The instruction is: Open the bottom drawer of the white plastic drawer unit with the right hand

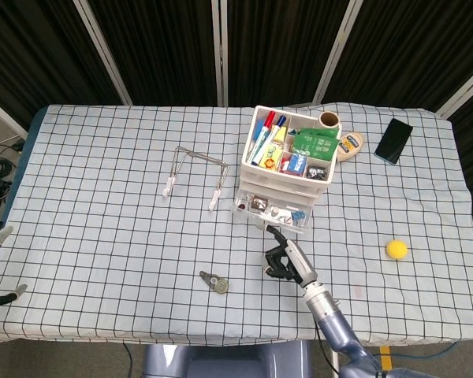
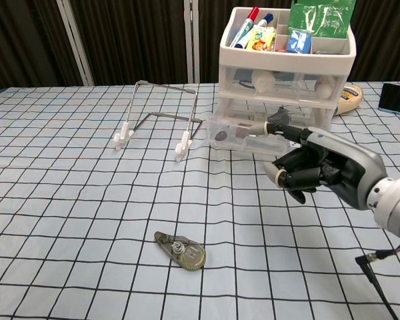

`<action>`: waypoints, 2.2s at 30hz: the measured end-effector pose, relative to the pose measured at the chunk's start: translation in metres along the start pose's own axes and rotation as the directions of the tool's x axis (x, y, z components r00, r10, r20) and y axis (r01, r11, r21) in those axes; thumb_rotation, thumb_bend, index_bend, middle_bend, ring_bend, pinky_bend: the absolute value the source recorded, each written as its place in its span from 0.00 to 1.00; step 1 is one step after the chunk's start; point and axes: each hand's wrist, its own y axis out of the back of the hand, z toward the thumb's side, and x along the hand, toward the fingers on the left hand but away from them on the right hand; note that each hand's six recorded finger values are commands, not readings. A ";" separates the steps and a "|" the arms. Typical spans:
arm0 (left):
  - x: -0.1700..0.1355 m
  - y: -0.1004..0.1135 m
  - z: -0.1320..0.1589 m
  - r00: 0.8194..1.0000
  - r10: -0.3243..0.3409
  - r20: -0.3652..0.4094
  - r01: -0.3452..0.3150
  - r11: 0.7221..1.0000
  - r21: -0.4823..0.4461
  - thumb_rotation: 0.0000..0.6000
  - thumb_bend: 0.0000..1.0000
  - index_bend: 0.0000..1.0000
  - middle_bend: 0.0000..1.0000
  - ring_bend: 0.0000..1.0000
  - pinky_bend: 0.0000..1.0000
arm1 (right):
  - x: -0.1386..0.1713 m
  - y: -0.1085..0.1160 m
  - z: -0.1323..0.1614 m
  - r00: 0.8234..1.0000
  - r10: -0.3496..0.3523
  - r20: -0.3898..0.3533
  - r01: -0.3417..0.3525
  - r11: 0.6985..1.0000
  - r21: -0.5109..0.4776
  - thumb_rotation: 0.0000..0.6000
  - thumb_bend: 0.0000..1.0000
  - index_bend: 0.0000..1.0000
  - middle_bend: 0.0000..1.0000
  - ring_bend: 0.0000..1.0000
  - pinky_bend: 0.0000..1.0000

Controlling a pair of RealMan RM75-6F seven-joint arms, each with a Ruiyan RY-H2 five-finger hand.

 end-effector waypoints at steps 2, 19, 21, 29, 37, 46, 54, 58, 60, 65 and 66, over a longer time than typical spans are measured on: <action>0.000 0.000 0.000 1.000 0.000 -0.001 0.000 1.000 0.001 1.00 0.09 0.00 0.00 0.00 0.00 | -0.001 0.007 0.006 1.000 -0.022 -0.001 0.022 0.996 0.085 1.00 0.44 0.16 0.87 0.91 0.78; -0.001 0.002 -0.002 1.000 -0.001 -0.016 0.001 1.000 -0.002 1.00 0.09 0.00 0.00 0.00 0.00 | -0.011 0.044 0.012 0.959 -0.209 0.190 0.042 0.771 0.635 1.00 0.42 0.20 0.89 0.92 0.79; -0.001 0.002 -0.003 1.000 -0.002 -0.017 0.002 1.000 -0.004 1.00 0.09 0.00 0.00 0.00 0.00 | -0.013 0.044 0.013 0.953 -0.219 0.207 0.037 0.766 0.642 1.00 0.43 0.21 0.89 0.92 0.79; -0.001 0.002 -0.003 1.000 -0.003 -0.019 0.003 1.000 -0.003 1.00 0.09 0.00 0.00 0.00 0.00 | -0.016 0.040 0.015 0.953 -0.225 0.204 0.045 0.767 0.640 1.00 0.46 0.42 0.90 0.94 0.80; -0.002 0.002 -0.003 1.000 -0.002 -0.020 0.002 1.000 -0.005 1.00 0.09 0.00 0.00 0.00 0.00 | -0.013 0.035 0.013 0.957 -0.214 0.197 0.041 0.769 0.638 1.00 0.46 0.49 0.90 0.94 0.80; -0.002 0.002 -0.003 1.000 -0.004 -0.020 0.004 1.000 -0.008 1.00 0.10 0.00 0.00 0.00 0.00 | -0.008 0.030 0.012 0.961 -0.202 0.189 0.037 0.772 0.635 1.00 0.46 0.52 0.90 0.94 0.80; -0.002 0.002 -0.002 1.000 -0.006 -0.021 0.006 1.000 -0.009 1.00 0.10 0.00 0.00 0.00 0.00 | -0.002 0.032 0.012 0.962 -0.203 0.184 0.042 0.771 0.636 1.00 0.47 0.55 0.90 0.94 0.80; -0.002 0.001 -0.002 1.000 -0.008 -0.021 0.008 1.000 -0.008 1.00 0.10 0.00 0.00 0.00 0.00 | 0.001 0.031 0.012 0.964 -0.194 0.184 0.034 0.771 0.636 1.00 0.46 0.55 0.90 0.94 0.80; -0.002 0.001 -0.002 1.000 -0.009 -0.021 0.009 1.000 -0.008 1.00 0.10 0.00 0.00 0.00 0.00 | 0.003 0.030 0.012 0.964 -0.189 0.185 0.029 0.771 0.636 1.00 0.46 0.56 0.90 0.94 0.80; -0.002 0.001 -0.002 1.000 -0.009 -0.021 0.009 1.000 -0.008 1.00 0.10 0.00 0.00 0.00 0.00 | 0.007 0.026 0.011 0.967 -0.171 0.188 0.011 0.769 0.639 1.00 0.46 0.56 0.90 0.94 0.80; -0.002 0.001 -0.002 1.000 -0.009 -0.021 0.009 1.000 -0.009 1.00 0.10 0.00 0.00 0.00 0.00 | 0.008 0.024 0.011 0.968 -0.166 0.189 0.007 0.769 0.639 1.00 0.46 0.56 0.90 0.94 0.80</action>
